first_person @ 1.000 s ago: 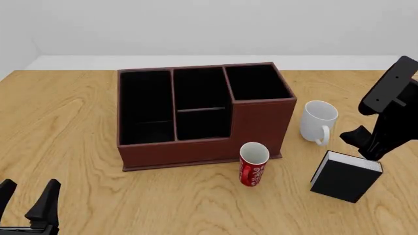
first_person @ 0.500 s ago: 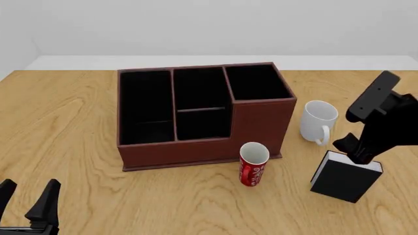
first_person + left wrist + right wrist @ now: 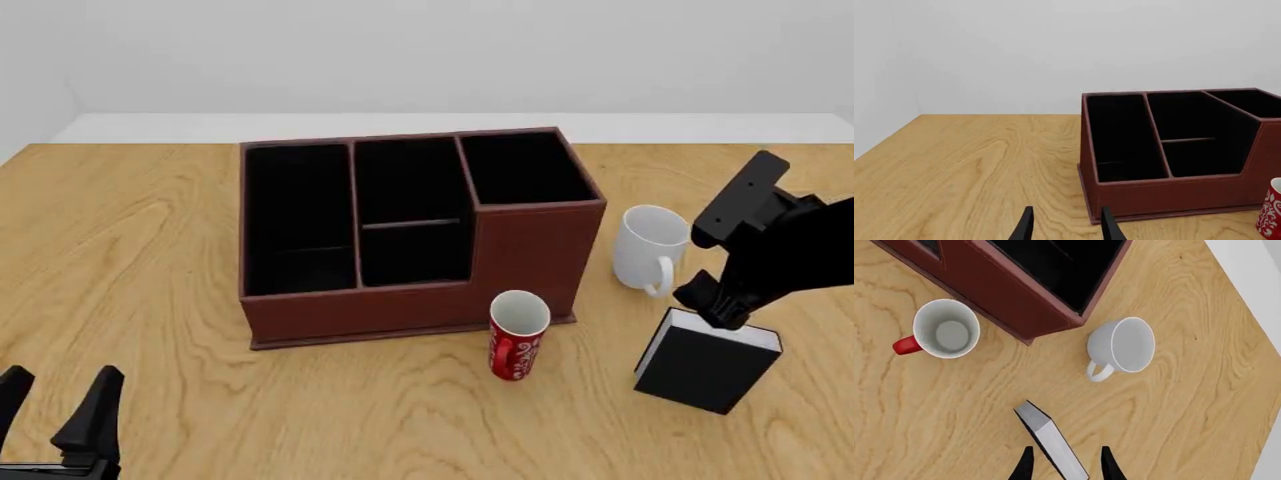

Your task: Pick up the book and place it in the right compartment of the caddy.

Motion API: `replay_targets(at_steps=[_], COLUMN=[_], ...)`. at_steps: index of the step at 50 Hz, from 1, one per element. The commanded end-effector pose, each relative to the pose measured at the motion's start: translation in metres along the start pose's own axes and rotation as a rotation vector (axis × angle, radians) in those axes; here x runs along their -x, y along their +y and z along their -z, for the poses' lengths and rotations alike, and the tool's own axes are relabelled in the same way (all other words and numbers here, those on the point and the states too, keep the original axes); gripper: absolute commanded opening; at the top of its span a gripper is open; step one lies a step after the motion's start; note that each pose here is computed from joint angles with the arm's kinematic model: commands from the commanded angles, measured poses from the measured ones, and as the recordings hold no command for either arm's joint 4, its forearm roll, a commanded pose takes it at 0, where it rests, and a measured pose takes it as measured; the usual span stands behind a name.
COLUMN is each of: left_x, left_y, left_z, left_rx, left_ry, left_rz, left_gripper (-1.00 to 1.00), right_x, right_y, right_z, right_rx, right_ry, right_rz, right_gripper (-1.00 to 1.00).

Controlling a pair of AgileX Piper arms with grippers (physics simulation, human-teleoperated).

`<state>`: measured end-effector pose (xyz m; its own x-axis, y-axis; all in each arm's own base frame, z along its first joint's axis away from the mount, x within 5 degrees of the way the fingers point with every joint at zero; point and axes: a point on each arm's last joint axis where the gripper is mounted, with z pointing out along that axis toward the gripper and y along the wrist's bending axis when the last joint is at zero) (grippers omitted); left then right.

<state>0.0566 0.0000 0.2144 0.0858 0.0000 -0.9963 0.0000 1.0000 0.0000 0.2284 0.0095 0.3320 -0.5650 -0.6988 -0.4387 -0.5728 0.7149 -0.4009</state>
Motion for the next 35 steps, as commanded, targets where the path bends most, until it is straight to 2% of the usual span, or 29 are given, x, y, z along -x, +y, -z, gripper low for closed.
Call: replay_targets(at_steps=[1,25,35], left_x=[0.0,0.0,0.0], left_y=[0.0,0.0,0.0], left_z=[0.0,0.0,0.0], left_rx=[0.0,0.0,0.0], left_ry=[0.0,0.0,0.0], left_rz=[0.0,0.0,0.0], left_gripper=[1.0,1.0,1.0], right_x=[0.004,0.003,-0.004], right_y=[0.0,0.009,0.014], right_z=[-0.011,-0.034,-0.051], right_rx=[0.017,0.042,0.06], right_ry=[0.007,0.017,0.043], right_rz=[0.008,-0.018,-0.024], right_gripper=[1.0,1.0,1.0])
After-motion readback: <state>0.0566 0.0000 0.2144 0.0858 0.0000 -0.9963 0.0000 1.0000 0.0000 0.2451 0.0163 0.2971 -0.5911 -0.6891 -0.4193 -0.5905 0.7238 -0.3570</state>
